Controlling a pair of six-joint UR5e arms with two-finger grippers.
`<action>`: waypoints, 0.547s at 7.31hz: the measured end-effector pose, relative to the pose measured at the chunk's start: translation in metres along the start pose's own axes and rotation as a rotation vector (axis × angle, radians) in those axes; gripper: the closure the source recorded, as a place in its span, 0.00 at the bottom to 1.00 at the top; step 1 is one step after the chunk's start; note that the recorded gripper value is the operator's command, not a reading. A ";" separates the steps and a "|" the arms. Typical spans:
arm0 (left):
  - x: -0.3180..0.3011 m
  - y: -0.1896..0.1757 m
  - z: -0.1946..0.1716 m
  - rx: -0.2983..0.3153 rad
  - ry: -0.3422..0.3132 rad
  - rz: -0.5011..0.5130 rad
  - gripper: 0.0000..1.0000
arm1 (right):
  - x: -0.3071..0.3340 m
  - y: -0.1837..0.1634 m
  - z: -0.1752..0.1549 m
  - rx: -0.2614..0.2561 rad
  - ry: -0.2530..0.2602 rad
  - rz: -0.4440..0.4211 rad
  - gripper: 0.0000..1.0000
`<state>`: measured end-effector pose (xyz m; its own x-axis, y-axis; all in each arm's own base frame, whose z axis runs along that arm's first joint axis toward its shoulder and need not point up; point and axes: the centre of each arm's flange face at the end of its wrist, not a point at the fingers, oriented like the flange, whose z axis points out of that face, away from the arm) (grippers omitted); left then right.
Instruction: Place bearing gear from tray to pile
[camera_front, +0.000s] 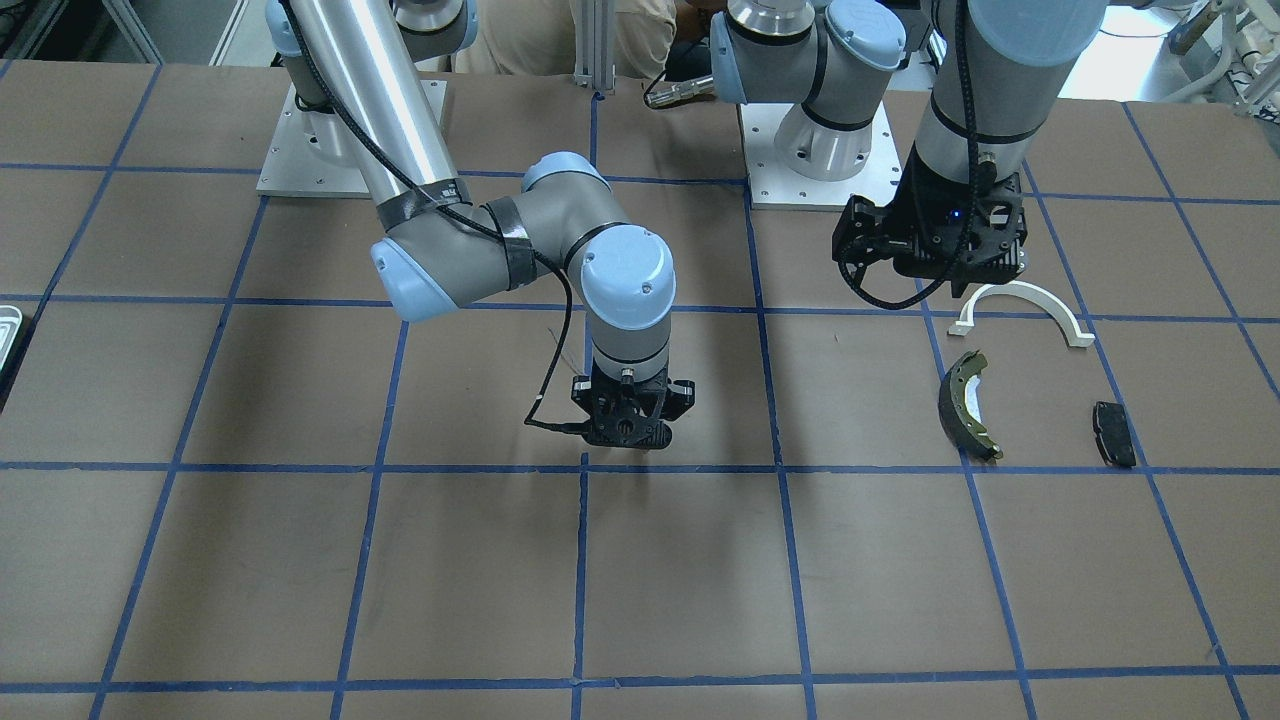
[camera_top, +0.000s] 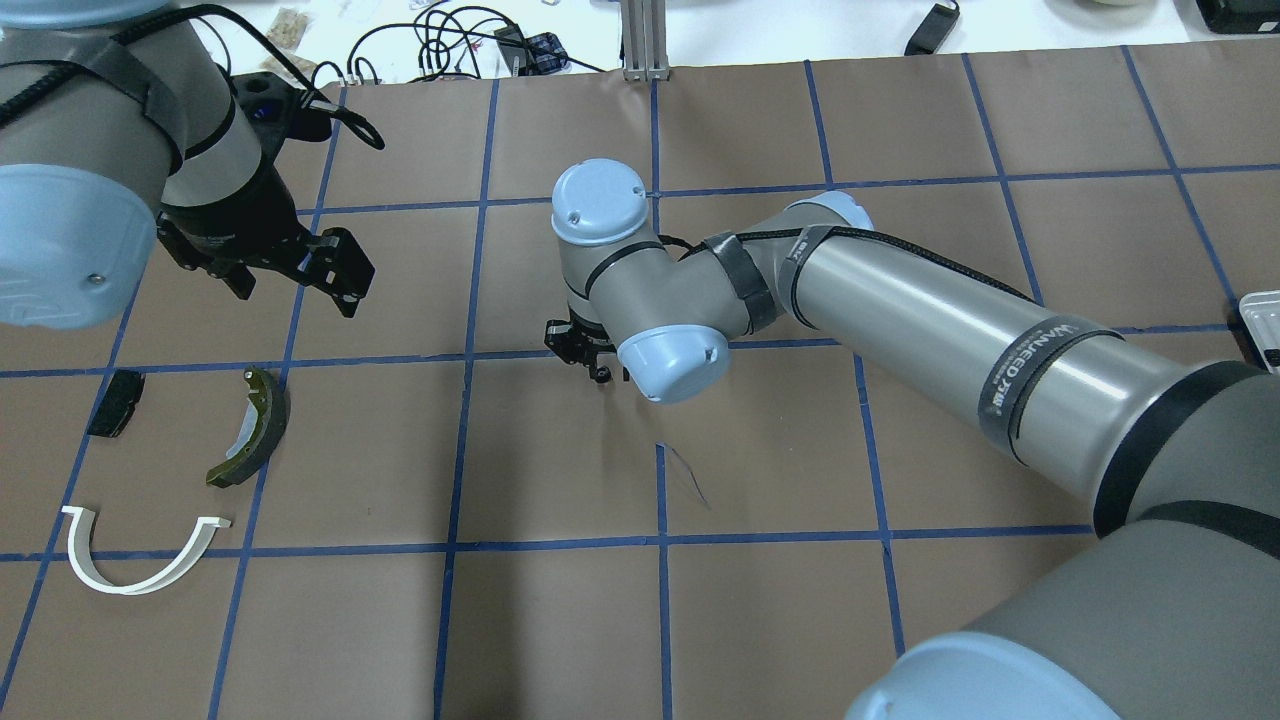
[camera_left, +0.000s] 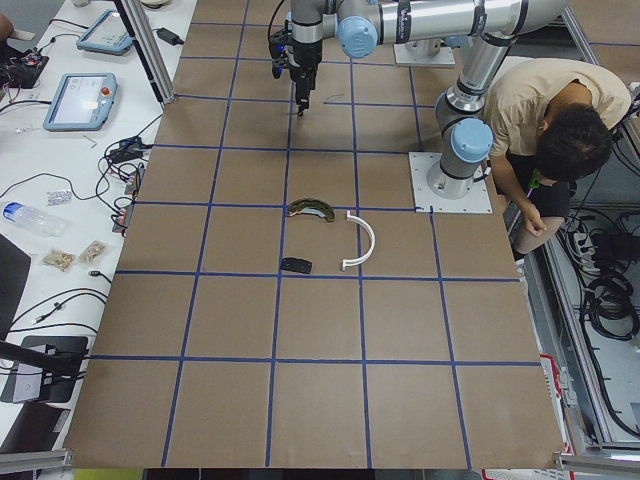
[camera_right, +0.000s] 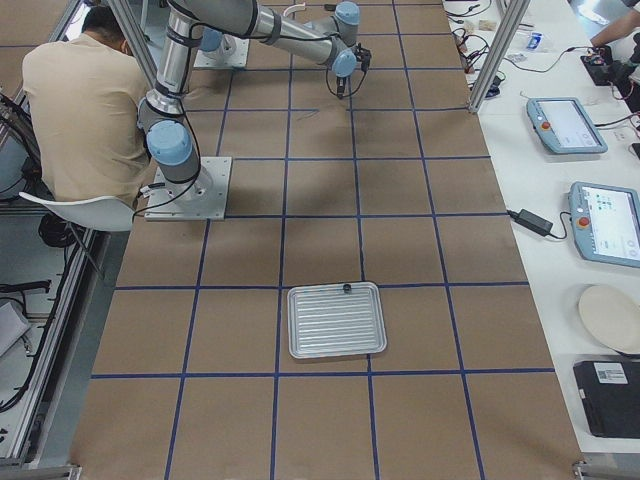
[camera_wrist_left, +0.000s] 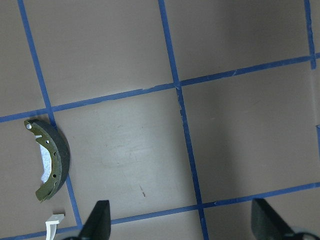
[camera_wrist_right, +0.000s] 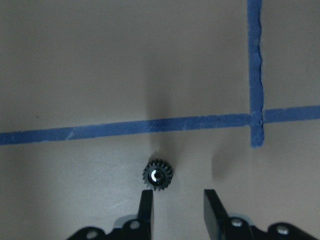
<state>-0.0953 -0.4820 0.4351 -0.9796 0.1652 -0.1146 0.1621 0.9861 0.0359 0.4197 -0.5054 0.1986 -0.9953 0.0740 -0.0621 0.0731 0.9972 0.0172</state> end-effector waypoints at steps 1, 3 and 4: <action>0.002 -0.003 0.005 -0.003 0.018 -0.003 0.00 | 0.004 -0.002 0.000 0.021 -0.008 -0.033 0.00; 0.009 -0.017 0.019 0.011 0.060 -0.035 0.00 | 0.063 -0.051 -0.029 0.096 -0.030 -0.098 0.00; 0.020 -0.024 0.025 0.022 0.091 -0.066 0.00 | 0.114 -0.081 -0.049 0.108 -0.026 -0.140 0.00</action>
<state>-0.1158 -0.5020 0.4066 -0.9948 0.0982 -0.0254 0.0979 0.9951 0.0096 0.2974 -0.5781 0.2394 -0.9944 -0.0665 -0.0818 -0.0582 0.9932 -0.1008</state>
